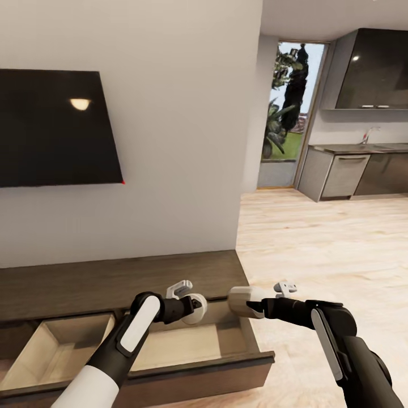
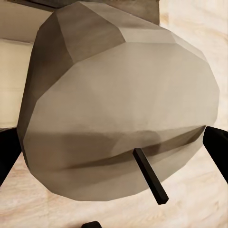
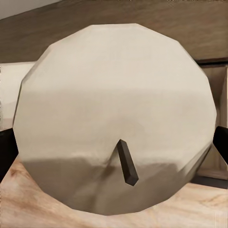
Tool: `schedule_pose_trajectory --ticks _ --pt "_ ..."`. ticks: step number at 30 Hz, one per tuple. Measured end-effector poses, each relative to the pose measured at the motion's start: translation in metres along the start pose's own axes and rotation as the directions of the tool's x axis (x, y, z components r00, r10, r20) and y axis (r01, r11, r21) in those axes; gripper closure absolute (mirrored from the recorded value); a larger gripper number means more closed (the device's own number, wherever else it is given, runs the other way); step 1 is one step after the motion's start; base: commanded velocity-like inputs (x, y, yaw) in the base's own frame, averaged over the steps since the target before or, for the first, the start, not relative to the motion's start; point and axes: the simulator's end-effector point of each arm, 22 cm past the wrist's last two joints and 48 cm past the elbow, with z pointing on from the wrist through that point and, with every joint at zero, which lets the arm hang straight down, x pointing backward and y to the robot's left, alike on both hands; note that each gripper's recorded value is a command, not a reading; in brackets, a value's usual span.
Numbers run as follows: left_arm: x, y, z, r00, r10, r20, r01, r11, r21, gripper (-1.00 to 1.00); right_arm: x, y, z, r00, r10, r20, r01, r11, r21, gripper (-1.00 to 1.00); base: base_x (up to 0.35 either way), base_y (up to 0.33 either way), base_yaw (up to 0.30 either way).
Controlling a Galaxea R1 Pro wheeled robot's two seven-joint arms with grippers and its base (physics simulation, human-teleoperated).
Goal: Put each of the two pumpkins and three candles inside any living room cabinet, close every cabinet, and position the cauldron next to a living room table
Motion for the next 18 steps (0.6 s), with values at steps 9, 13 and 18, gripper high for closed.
schedule_pose_trajectory --ticks 9,13,18 --pt "0.0002 -0.0001 0.0 1.0 0.0 -0.001 0.0 1.0 0.0 1.0 0.0007 0.001 0.0008 1.0 0.002 -0.001 -0.002 1.0 -0.006 1.0 0.059 0.03 0.001" --pt "0.0002 0.0001 0.0001 1.0 0.0 -0.001 0.0 1.0 0.0 1.0 0.001 0.001 0.0009 1.0 0.003 -0.002 -0.003 1.0 -0.007 1.0 0.061 0.024 0.0" --pt "-0.0003 0.0008 0.0 1.0 0.001 0.0 -0.001 1.0 -0.001 1.0 0.0011 0.0017 0.0012 1.0 0.003 -0.002 -0.003 1.0 -0.009 1.0 0.008 0.003 0.0"
